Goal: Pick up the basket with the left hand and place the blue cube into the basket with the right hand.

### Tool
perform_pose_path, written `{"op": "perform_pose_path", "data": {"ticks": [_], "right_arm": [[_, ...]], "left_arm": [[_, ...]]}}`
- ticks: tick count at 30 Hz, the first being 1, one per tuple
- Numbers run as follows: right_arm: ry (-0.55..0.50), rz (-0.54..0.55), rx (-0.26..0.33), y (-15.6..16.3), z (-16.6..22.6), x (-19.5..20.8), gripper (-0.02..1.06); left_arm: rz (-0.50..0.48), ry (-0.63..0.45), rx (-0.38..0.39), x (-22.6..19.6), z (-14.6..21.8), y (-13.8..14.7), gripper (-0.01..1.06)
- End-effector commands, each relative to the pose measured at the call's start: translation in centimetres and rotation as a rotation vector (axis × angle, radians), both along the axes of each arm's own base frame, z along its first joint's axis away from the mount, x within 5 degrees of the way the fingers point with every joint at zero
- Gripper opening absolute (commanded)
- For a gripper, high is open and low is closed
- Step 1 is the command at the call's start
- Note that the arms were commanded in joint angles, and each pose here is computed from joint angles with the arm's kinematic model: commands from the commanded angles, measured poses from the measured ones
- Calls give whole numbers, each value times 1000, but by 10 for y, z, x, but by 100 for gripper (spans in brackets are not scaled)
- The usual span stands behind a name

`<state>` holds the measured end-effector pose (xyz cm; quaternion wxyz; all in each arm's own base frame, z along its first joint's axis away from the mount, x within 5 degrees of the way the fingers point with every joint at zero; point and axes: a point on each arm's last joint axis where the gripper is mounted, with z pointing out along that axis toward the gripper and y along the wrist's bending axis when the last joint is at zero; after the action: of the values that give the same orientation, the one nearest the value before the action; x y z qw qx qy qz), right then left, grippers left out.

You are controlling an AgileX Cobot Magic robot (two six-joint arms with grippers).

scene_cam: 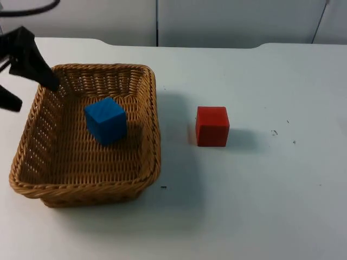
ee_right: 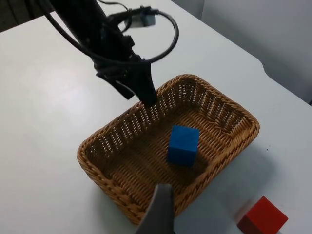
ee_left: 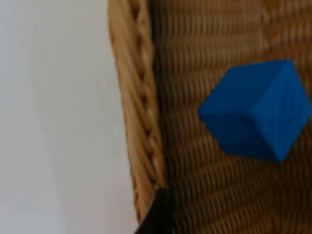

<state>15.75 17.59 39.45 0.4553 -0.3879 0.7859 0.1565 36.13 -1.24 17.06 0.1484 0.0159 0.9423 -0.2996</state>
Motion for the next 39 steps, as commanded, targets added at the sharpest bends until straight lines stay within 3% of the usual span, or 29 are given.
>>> {"op": "perform_pose_path", "data": {"ticks": [1,8,12,17,28,32,39], "right_arm": [[-21,5,12,-1,2,-1,77],[-24,6,9,-1,2,-1,77],[-32,5,16,-3,5,-3,77],[-61,2,17,-9,9,-6,77],[-59,-13,22,-27,-12,-21,77],[-65,-9,42,-41,-28,-33,77],[-81,-5,69,-59,-40,-49,77]], "left_arm": [[-9,-75,6,-6,29,0,78],[-16,-271,41,-28,96,-2,78],[-34,-452,121,-64,154,-3,78],[-37,-566,186,-108,189,-6,78],[18,-812,258,-227,200,-16,78],[56,-910,258,-275,186,-21,78],[50,-991,263,-319,161,-27,78]]}}
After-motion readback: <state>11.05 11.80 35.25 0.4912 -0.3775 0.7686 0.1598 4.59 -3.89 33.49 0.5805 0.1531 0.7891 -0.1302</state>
